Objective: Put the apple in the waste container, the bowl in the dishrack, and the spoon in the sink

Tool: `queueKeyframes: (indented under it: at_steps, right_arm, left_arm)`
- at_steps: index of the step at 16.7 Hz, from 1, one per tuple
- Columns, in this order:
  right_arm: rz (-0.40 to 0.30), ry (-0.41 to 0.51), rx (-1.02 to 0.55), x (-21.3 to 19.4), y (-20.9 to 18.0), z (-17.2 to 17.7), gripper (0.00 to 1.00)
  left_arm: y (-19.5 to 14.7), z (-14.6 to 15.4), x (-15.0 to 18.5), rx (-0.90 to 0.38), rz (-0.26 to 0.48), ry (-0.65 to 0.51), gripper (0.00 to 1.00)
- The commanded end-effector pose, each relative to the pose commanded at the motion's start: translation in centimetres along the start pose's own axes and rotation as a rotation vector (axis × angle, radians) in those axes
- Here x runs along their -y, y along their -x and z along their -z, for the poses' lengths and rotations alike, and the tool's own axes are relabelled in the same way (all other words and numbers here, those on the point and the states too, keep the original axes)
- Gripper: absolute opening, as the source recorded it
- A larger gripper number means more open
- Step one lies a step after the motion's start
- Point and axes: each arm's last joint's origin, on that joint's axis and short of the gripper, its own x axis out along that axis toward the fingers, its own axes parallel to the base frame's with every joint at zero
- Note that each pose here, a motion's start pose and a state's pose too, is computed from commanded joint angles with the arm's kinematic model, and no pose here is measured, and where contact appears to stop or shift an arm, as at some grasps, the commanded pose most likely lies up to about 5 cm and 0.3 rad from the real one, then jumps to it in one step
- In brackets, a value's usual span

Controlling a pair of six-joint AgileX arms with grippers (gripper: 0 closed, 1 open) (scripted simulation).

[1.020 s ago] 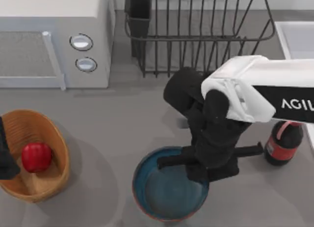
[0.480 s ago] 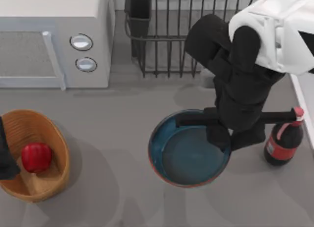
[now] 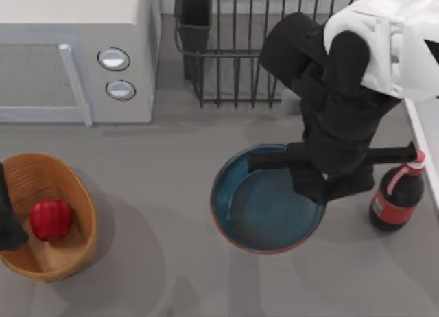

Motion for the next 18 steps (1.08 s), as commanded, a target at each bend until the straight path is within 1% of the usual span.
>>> queueKeyframes:
  at_steps: [2, 5, 7, 8, 10, 13, 15, 18]
  right_arm:
    - [-0.003, 0.084, 0.119, -1.0, 1.0, 0.3, 0.00]
    - [-0.002, 0.201, 0.394, -2.9, 3.3, 0.6, 0.00]
    - [0.000, 0.234, 0.622, -4.1, 5.3, 0.7, 0.00]
    - [0.002, 0.234, 0.741, -4.6, 6.4, 0.8, 0.00]
    - [0.007, 0.204, 0.973, -5.4, 9.0, 1.1, 0.00]
    - [0.020, 0.107, 1.264, -5.9, 13.3, 2.6, 0.00]
    - [0.032, 0.037, 1.396, -5.7, 15.9, 4.2, 0.00]
    - [0.046, -0.031, 1.499, -4.9, 18.5, 6.3, 0.00]
  left_arm:
    - [0.0, 0.0, 0.0, 0.000, 0.000, 0.000, 1.00]
    - [0.0, 0.0, 0.0, 0.000, 0.000, 0.000, 1.00]
    - [0.0, 0.0, 0.0, 0.000, 0.000, 0.000, 1.00]
    - [0.0, 0.0, 0.0, 0.000, 0.000, 0.000, 1.00]
    - [0.0, 0.0, 0.0, 0.000, 0.000, 0.000, 1.00]
    - [0.0, 0.0, 0.0, 0.000, 0.000, 0.000, 1.00]
    - [0.0, 0.0, 0.0, 0.000, 0.000, 0.000, 1.00]
    - [0.0, 0.0, 0.0, 0.000, 0.000, 0.000, 1.00]
